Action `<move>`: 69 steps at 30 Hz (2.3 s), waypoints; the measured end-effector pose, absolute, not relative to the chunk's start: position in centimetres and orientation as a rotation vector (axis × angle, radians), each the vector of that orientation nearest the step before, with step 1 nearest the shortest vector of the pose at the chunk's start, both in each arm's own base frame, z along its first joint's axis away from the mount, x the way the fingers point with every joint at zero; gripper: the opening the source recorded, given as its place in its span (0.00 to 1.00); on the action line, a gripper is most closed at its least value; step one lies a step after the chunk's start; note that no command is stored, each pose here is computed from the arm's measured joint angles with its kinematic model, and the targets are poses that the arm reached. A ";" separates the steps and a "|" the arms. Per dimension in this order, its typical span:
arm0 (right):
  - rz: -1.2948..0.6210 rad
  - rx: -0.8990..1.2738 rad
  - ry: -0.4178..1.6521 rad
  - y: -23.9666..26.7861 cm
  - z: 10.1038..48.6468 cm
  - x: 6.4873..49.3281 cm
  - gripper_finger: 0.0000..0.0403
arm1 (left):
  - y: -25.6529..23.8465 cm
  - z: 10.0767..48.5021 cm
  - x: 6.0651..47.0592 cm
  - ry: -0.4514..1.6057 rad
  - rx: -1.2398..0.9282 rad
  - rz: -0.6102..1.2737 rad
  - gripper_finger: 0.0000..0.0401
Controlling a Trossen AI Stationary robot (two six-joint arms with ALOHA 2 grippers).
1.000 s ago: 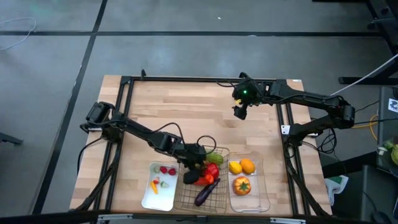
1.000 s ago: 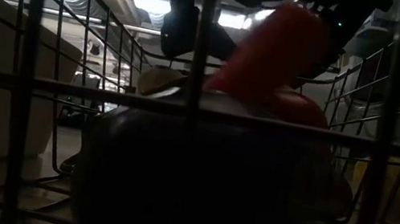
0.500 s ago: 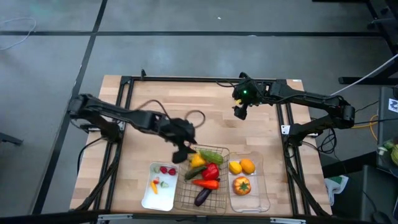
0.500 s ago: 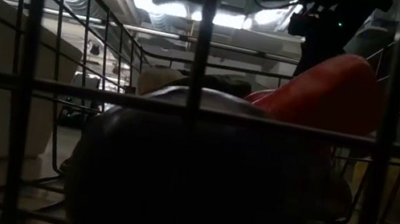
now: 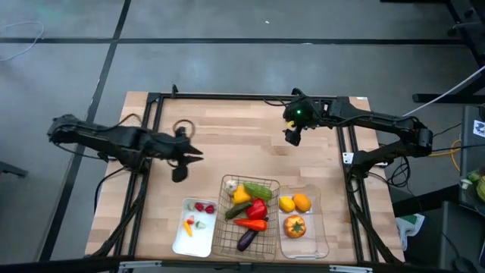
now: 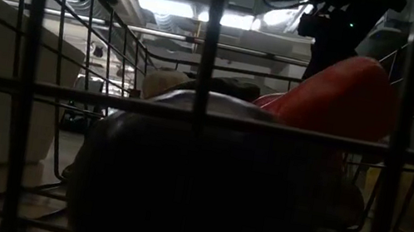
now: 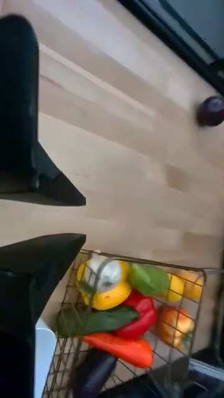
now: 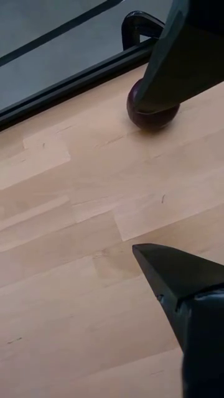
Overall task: Sort produce into baskets
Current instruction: Put the plum into the wire basket
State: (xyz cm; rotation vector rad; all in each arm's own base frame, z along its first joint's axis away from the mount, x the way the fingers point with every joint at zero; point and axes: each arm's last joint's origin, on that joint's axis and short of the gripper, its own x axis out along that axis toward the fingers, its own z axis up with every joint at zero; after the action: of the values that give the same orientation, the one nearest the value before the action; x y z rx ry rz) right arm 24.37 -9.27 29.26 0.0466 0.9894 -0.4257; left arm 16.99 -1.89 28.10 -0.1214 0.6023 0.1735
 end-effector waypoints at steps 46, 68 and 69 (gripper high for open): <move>-0.533 -0.009 0.966 -9.7 29.5 24.5 0.88 | -0.1 17.9 8.9 0.114 -0.004 0.171 0.02; -0.527 -0.006 0.966 -9.6 29.5 24.5 0.88 | -0.1 17.2 9.2 0.089 -0.012 0.170 0.03; -0.527 -0.006 0.966 -9.6 29.5 24.5 0.88 | -0.1 17.2 9.2 0.090 -0.006 0.170 0.03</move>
State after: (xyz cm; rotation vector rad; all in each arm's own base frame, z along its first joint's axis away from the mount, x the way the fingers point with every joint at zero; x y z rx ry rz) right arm 24.49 -9.64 29.50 -0.0063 0.9663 -0.5269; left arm 9.20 -0.13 17.22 -0.0055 0.0900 0.1695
